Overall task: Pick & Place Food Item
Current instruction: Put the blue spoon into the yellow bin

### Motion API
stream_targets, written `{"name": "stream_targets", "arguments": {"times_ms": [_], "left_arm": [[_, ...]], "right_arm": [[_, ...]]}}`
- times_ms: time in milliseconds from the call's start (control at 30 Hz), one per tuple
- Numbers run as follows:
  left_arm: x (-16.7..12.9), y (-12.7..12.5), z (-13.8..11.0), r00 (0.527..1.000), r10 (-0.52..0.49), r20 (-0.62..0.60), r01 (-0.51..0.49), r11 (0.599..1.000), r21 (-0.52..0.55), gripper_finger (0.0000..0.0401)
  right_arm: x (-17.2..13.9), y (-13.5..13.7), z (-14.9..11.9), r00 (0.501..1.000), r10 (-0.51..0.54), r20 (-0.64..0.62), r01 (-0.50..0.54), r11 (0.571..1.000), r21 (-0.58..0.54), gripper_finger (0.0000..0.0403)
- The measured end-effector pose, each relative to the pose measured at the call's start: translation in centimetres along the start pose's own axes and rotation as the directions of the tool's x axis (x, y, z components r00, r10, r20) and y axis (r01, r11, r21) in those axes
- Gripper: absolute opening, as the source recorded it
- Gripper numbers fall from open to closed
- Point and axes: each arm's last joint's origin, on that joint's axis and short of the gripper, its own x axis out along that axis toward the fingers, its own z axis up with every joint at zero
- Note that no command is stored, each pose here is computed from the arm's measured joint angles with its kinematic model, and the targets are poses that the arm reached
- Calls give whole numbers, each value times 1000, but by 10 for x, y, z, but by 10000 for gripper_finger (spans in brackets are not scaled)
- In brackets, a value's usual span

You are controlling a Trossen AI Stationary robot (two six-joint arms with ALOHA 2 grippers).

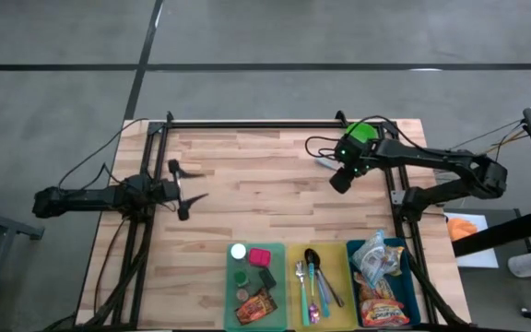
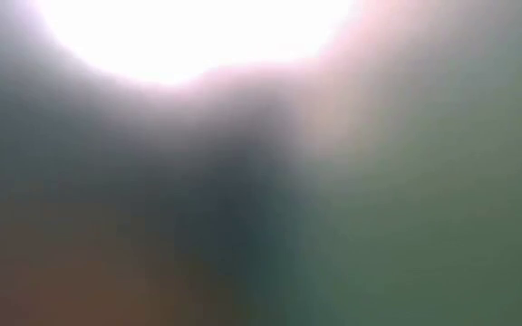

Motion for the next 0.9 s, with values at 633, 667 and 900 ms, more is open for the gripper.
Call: {"name": "stream_targets", "arguments": {"times_ms": [633,667,900], "left_arm": [[0,5,-1,984,168,-58,-170,985,-28,275],[0,5,-1,984,168,-58,-170,985,-28,275],[0,5,-1,984,169,-58,-171,985,-29,275]], "right_arm": [[3,-5,8,999,-32,4,32,999,37,155],[5,-5,8,999,-42,0,42,998,36,164],[24,-5,10,990,-126,-65,127,992,12,182]]}}
